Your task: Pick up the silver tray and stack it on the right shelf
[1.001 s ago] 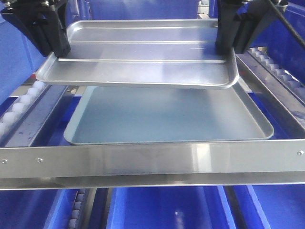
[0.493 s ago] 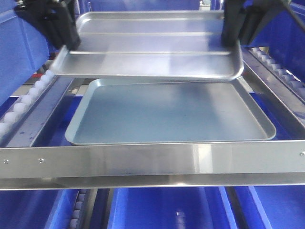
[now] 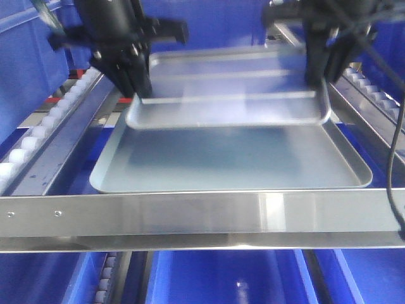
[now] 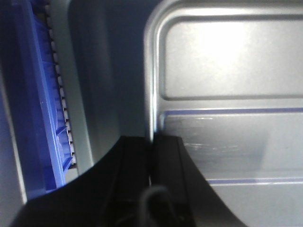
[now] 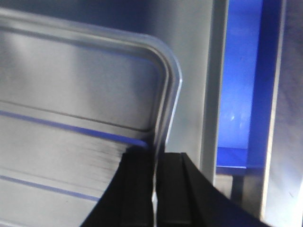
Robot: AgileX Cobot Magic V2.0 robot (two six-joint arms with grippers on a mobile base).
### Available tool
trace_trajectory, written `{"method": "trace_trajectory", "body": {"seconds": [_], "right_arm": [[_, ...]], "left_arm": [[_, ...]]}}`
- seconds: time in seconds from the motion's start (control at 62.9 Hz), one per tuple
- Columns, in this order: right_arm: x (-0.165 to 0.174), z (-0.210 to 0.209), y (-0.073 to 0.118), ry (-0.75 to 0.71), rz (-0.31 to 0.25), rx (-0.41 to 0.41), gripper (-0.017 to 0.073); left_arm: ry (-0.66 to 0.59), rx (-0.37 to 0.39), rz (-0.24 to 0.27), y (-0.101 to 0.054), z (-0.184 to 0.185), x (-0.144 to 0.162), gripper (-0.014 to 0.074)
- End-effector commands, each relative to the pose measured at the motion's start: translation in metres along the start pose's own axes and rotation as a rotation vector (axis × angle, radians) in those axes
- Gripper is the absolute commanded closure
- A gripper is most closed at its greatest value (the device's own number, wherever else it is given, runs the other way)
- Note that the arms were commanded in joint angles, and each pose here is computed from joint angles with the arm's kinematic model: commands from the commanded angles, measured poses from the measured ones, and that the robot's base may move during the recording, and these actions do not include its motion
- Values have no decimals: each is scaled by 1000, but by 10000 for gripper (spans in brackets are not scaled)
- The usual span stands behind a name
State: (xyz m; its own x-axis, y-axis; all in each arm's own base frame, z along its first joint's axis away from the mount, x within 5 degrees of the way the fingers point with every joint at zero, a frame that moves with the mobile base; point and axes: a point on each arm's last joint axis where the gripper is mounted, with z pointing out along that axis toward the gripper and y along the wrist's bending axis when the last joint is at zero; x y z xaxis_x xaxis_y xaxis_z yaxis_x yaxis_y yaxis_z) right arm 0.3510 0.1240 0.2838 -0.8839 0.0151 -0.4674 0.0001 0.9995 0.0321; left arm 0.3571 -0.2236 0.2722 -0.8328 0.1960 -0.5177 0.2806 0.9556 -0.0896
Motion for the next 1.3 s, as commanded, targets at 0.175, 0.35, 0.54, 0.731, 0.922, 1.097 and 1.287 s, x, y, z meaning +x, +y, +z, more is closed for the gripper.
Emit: {"method": "trace_trajectory", "body": {"seconds": [0.175,0.35,0.54,0.731,0.922,1.097,1.287], "right_arm": [[-17,19,4,-82,-24,-44,499],[-18,21,5,-87,-27,-47,392],[-18,17,4,-92,-26,-48,55],[-18,0,2,-107,-21,-50,-49],[-16,-47,-6,-168,-6,-64,92],[-6,-100,-17,-256,-19,-88,347],[34,-124,-34,-286,-68,-91,511]], "left_arm": [[-78,36,-1,0,10,-15,687],[-87,35,-16,5,15,-17,507],[-94,41,-24,4,12,-21,222],[-93,38,-27,2,-6,-31,204],[-126,46,7,-1,-57,-36,224],[-202,70,63,-5,-115,-21,372],[-308,126,86,4,-155,26,638]]}}
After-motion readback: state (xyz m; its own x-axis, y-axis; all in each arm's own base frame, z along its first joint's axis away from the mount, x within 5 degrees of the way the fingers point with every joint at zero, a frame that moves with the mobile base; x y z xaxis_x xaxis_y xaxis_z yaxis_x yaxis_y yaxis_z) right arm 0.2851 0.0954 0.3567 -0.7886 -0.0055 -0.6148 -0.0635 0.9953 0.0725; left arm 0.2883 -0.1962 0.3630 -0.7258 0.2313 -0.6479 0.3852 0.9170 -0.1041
